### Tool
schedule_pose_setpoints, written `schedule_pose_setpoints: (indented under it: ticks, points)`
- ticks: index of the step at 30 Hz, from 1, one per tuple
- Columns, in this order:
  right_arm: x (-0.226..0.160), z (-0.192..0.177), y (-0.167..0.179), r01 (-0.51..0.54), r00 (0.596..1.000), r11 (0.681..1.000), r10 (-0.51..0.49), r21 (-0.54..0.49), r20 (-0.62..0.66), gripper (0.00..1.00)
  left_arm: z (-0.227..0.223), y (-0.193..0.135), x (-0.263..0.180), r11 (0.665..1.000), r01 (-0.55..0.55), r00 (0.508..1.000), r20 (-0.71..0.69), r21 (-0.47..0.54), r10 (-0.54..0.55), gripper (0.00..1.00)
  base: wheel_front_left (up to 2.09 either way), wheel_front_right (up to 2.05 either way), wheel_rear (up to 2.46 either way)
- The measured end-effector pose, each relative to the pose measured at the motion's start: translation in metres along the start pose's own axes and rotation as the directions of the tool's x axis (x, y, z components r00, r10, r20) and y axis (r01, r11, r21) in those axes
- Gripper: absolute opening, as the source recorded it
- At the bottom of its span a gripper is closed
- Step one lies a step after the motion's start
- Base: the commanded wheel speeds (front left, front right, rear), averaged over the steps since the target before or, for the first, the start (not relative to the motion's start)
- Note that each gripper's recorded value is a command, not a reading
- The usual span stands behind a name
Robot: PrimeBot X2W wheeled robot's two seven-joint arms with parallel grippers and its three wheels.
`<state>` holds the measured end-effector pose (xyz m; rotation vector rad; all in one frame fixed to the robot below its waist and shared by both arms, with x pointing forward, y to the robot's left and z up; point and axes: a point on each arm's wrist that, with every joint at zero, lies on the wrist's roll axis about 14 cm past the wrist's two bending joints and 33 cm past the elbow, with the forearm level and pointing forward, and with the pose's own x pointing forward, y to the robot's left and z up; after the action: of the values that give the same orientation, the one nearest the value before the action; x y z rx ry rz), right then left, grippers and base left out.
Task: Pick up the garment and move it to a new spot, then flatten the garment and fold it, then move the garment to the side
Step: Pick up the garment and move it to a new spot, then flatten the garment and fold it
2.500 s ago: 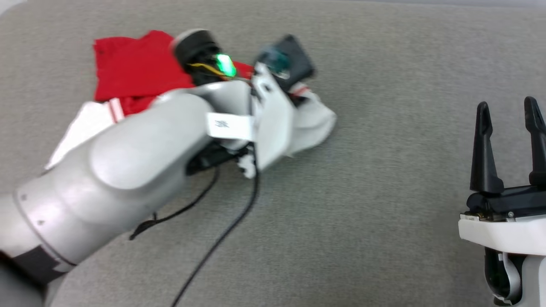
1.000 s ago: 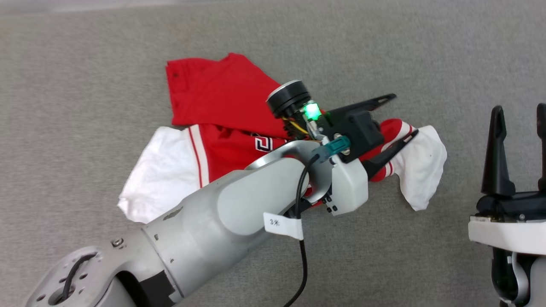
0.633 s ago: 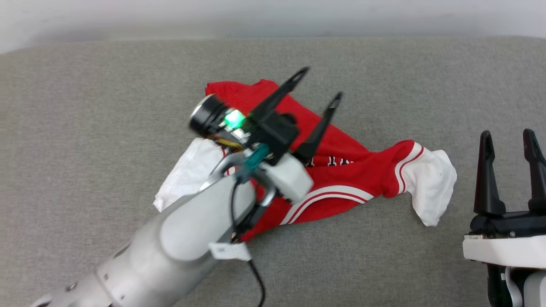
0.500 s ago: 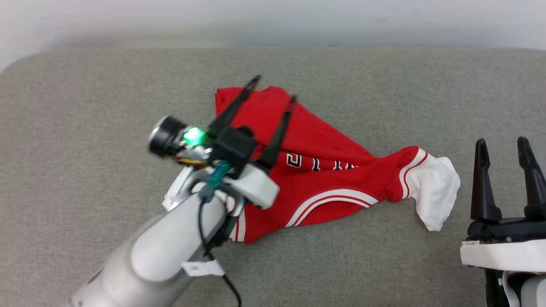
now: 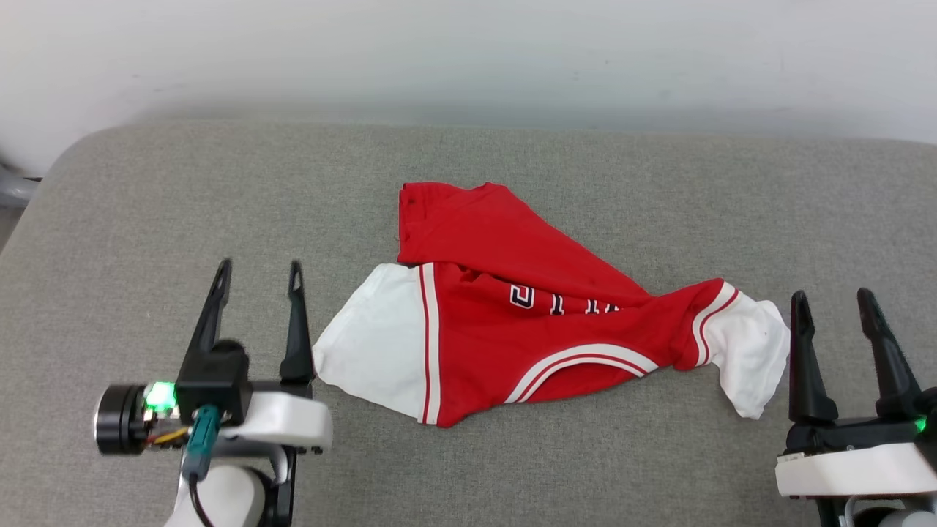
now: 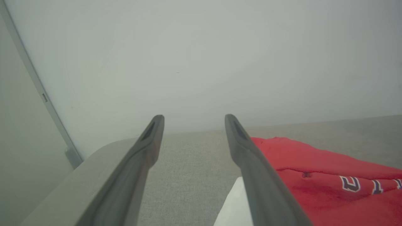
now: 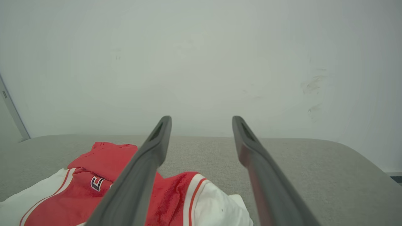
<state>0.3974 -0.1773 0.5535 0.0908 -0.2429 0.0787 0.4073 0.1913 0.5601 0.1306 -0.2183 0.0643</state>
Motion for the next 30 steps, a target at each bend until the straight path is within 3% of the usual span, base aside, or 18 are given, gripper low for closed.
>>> schedule_pose_setpoints:
  ticks: [6,30]
  points:
    - [-0.010,-0.008,-0.002,0.009,0.999,1.000,-0.008,0.011,-0.034,1.00,-0.007,0.012,-0.028,0.998,-0.062,0.998,-0.028,-0.019,0.062,1.00,0.00,0.00,0.00]
    - [-0.043,-0.018,-0.010,0.048,0.995,0.998,-0.045,0.029,-0.093,1.00,-0.029,0.013,-0.070,0.995,-0.083,0.991,-0.109,-0.053,0.077,1.00,0.00,0.00,0.00]
